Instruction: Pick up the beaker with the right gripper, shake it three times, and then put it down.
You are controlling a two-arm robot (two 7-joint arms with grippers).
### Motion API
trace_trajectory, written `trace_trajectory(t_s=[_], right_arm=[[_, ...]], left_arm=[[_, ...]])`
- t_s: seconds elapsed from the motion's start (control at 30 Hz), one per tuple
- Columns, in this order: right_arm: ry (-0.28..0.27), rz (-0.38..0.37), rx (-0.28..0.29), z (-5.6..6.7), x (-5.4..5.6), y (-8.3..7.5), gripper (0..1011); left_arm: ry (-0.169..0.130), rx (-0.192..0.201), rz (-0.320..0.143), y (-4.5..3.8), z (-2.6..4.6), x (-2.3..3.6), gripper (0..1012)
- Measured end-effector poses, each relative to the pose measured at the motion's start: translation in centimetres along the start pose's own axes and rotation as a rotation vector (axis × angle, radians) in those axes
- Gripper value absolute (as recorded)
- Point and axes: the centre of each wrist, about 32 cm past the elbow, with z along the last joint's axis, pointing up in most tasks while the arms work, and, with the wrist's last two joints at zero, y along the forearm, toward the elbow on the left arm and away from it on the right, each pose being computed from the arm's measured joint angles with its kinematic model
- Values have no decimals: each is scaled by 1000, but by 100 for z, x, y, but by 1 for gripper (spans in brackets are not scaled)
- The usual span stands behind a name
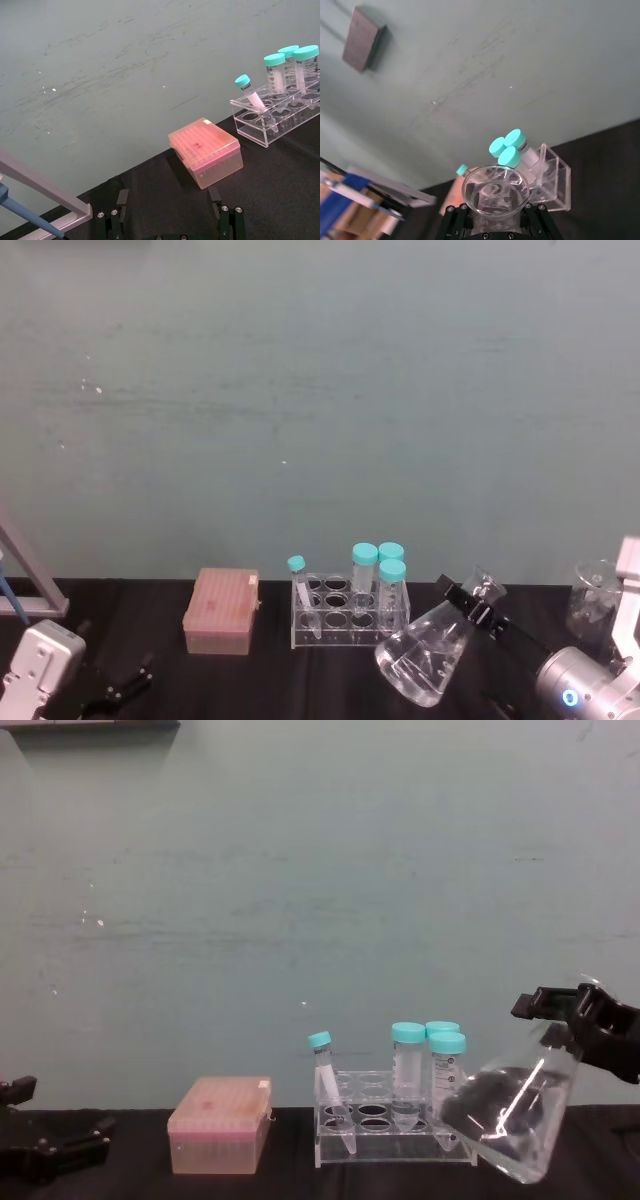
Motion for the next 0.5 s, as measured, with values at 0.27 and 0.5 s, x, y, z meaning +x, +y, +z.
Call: trace_trajectory(t_s=[0.27,0.5], right_arm=[[197,11,1,-14,24,-15,451],[274,24,-1,-33,37,-5,451]], left_arm=[[0,0,0,0,0,0,1000],[0,0,0,0,0,0,1000]])
